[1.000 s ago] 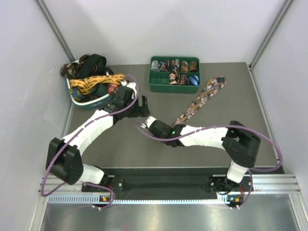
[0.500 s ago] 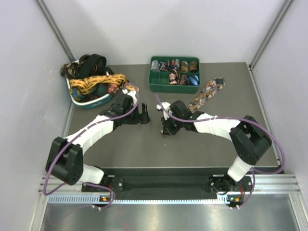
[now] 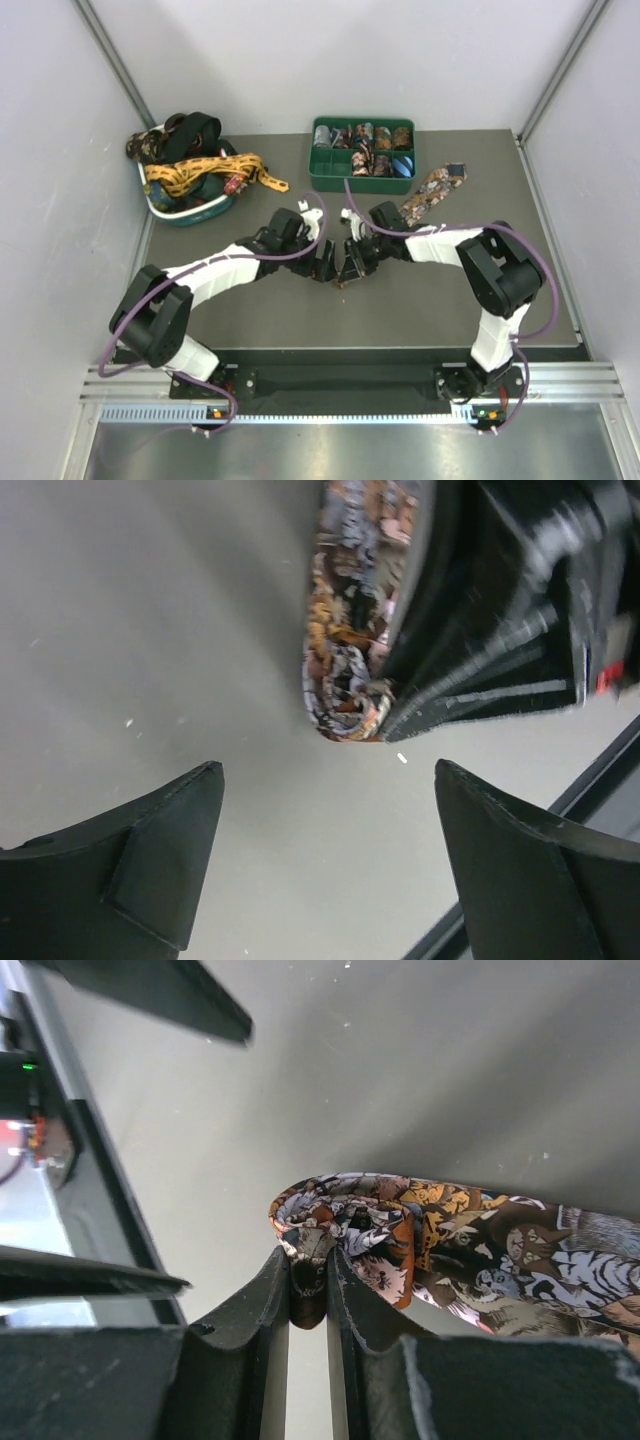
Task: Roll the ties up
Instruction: Roll the tie
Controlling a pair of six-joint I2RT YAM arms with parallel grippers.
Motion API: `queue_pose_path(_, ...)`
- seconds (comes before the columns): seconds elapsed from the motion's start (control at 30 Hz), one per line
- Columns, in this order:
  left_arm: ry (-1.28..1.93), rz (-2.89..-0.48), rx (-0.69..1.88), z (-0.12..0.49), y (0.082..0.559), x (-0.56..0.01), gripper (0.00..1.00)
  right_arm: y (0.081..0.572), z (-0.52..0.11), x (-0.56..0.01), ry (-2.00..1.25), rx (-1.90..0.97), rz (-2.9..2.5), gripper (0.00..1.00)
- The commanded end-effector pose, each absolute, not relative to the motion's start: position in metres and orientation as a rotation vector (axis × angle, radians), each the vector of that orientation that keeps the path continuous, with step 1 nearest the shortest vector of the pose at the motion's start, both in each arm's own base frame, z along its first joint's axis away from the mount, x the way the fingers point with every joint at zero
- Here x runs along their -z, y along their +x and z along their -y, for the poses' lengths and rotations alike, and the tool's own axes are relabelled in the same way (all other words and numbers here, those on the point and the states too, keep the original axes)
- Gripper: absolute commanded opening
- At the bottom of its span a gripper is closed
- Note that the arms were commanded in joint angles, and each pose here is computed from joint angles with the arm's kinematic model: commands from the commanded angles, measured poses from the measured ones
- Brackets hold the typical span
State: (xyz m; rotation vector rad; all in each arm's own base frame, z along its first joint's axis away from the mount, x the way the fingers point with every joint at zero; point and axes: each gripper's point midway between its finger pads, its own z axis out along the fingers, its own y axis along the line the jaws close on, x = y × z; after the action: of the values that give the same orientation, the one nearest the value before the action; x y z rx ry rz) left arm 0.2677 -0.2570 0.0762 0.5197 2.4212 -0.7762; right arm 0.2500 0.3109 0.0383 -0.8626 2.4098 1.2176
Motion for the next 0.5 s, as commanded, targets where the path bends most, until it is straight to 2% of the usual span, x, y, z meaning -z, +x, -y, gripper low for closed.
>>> queue_pose_path(0.0,0.658,-2.254,0.745,0.275,0.282,-0.09,0.9,0.257,-0.315,-0.049,-0.843,-1.347,-2.365,0.09)
queue_pose_path(0.23,0.807,-2.036,0.716,0.286,0.276,-0.096,0.88,0.266,-0.311,-0.053,-0.766,-1.492,-2.35,0.1)
queue_pose_path(0.47,0.923,-1.963,0.622,0.295,0.284,-0.09,0.87,0.273,-0.311,-0.051,-0.739,-1.518,-2.361,0.1)
